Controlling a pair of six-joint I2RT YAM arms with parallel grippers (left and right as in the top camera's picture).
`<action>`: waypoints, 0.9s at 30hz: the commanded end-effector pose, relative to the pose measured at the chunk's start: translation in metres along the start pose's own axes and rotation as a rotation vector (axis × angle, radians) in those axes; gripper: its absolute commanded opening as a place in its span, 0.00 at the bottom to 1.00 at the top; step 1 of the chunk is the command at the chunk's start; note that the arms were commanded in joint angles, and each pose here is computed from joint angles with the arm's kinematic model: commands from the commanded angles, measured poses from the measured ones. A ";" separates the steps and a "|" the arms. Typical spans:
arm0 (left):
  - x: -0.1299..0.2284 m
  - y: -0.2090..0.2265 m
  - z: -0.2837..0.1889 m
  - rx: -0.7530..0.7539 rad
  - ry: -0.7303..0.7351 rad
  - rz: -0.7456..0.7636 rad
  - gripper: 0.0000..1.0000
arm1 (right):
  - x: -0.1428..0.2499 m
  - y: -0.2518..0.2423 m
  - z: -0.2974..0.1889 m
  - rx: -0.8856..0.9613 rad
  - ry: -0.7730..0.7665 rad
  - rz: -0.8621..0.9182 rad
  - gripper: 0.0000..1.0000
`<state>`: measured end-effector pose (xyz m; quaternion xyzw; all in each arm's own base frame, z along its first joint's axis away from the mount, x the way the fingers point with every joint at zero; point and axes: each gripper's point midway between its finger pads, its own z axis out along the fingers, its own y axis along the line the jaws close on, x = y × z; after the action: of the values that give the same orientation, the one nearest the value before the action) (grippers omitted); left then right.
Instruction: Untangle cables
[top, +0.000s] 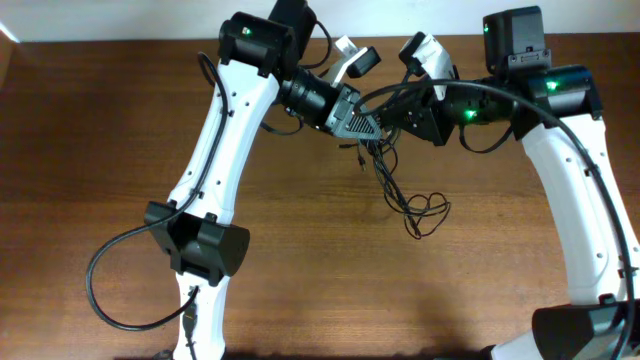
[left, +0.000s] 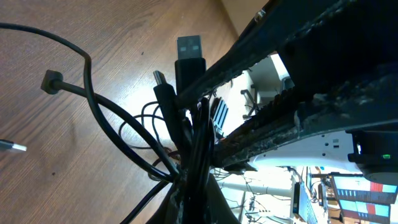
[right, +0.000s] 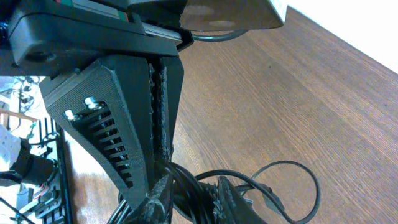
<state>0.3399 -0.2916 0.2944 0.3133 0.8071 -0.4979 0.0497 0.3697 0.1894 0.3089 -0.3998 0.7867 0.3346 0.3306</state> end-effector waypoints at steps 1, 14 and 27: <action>-0.004 -0.012 -0.001 0.063 -0.020 0.013 0.00 | 0.003 -0.006 0.004 -0.005 0.009 0.010 0.04; -0.004 0.006 -0.001 -0.041 -0.008 0.039 0.43 | -0.017 -0.057 -0.031 0.102 -0.153 0.416 0.04; -0.076 0.056 0.019 -0.547 -0.196 0.127 0.37 | -0.011 -0.054 -0.030 0.090 -0.132 0.507 0.04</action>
<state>0.4334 -0.3103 0.2680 0.2795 0.8853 -0.2889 0.2338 0.4131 0.1430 0.3144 -0.1488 0.8575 0.3895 0.3014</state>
